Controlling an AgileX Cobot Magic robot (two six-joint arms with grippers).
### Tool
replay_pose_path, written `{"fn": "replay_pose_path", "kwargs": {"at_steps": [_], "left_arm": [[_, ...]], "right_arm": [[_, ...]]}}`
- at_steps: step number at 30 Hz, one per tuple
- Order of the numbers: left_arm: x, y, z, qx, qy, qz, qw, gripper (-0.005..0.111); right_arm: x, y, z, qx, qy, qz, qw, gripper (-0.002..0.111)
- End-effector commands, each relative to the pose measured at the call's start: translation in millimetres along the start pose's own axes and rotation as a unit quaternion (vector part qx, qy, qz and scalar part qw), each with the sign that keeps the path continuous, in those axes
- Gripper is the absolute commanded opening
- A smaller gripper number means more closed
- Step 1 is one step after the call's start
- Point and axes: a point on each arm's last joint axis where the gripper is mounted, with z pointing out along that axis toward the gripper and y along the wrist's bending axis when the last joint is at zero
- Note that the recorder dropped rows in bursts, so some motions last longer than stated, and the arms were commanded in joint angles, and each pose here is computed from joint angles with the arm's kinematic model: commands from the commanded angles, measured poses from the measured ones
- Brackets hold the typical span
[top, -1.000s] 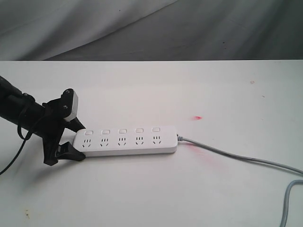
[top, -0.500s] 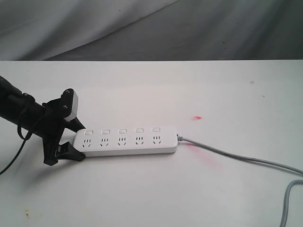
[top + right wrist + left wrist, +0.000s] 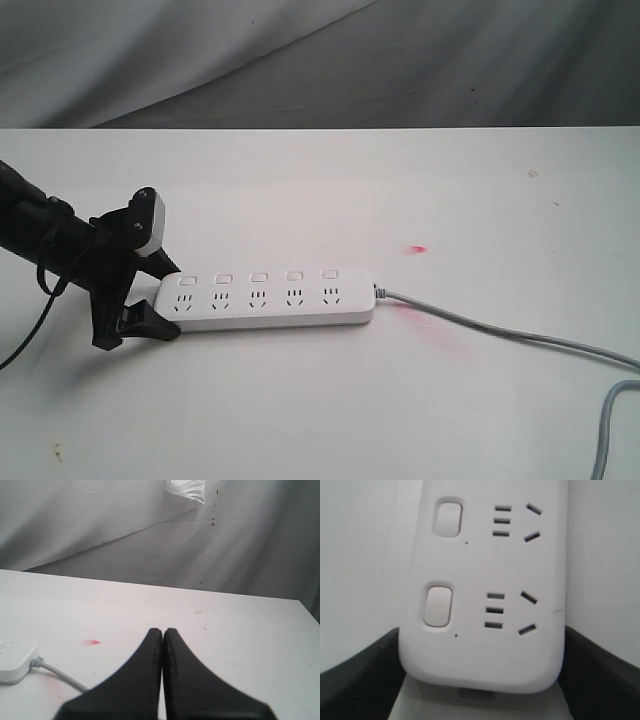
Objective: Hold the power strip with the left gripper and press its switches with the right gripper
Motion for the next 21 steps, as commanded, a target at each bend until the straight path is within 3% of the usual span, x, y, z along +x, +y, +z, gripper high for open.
{"fn": "replay_pose_path", "kwargs": {"at_steps": [1, 21], "left_arm": [[-2.5, 0.8, 0.6, -0.001, -0.002, 0.004, 1.000, 0.069], [-3.4, 1.4, 0.6, -0.004, -0.007, -0.002, 1.000, 0.069]], "right_arm": [[1.1, -0.3, -0.3, 0.003, 0.001, 0.001, 1.000, 0.000], [1.1, -0.3, -0.3, 0.003, 0.001, 0.001, 1.000, 0.000]]}}
